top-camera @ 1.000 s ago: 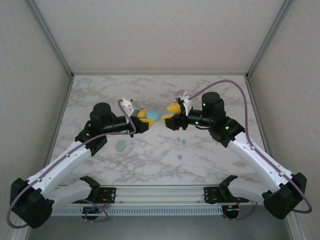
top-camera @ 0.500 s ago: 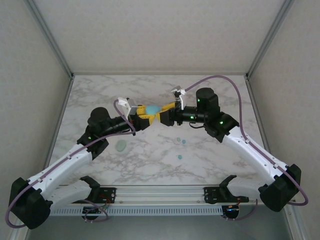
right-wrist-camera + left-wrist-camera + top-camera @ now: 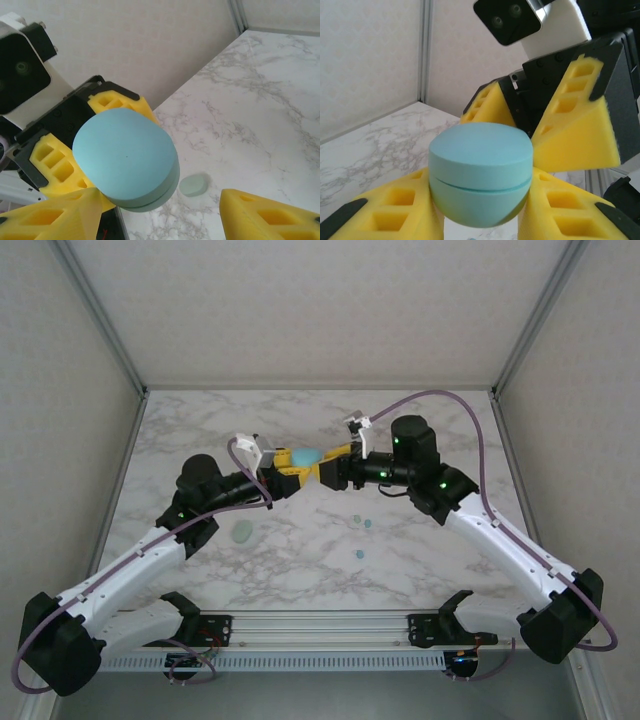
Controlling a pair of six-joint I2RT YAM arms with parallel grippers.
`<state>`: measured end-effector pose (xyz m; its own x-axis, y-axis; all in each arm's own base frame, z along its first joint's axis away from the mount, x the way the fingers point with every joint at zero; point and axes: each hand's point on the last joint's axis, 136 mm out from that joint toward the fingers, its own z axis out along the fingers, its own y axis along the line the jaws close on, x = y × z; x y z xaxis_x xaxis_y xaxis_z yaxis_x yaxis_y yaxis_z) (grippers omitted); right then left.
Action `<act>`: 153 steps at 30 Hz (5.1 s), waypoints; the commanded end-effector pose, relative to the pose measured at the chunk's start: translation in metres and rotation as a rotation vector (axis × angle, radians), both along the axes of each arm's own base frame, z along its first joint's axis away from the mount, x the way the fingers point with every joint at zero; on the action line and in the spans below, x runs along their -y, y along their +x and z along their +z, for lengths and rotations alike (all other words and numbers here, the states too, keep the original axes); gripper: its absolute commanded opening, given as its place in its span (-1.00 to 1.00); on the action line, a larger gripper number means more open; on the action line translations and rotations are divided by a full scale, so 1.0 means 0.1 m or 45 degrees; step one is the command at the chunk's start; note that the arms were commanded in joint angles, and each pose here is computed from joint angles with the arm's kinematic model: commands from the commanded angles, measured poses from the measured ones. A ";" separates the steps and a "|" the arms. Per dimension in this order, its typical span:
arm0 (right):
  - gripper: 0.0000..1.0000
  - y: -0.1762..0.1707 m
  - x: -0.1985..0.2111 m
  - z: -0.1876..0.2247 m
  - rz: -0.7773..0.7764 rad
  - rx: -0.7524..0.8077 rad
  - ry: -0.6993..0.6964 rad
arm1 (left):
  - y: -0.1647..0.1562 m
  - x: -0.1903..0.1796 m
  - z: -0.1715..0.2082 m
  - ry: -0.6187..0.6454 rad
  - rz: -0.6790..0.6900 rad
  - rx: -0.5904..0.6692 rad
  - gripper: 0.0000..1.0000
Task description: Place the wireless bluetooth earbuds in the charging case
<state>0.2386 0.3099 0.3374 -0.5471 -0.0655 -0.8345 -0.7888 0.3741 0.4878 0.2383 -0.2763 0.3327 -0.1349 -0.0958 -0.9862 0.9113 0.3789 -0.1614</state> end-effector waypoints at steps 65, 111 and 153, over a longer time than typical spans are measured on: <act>-0.31 0.28 1.28 -3.03 -0.773 -1.029 -1.138 | -0.10 -0.12 0.09 0.015 0.095 0.114 -0.63; -0.06 0.32 1.35 -2.94 -0.796 -1.059 -1.031 | -0.08 -0.12 0.01 0.047 0.105 0.088 -0.62; -0.22 0.32 1.56 -3.03 -0.807 -1.031 -1.160 | -0.07 -0.11 -0.01 0.056 0.105 0.072 -0.62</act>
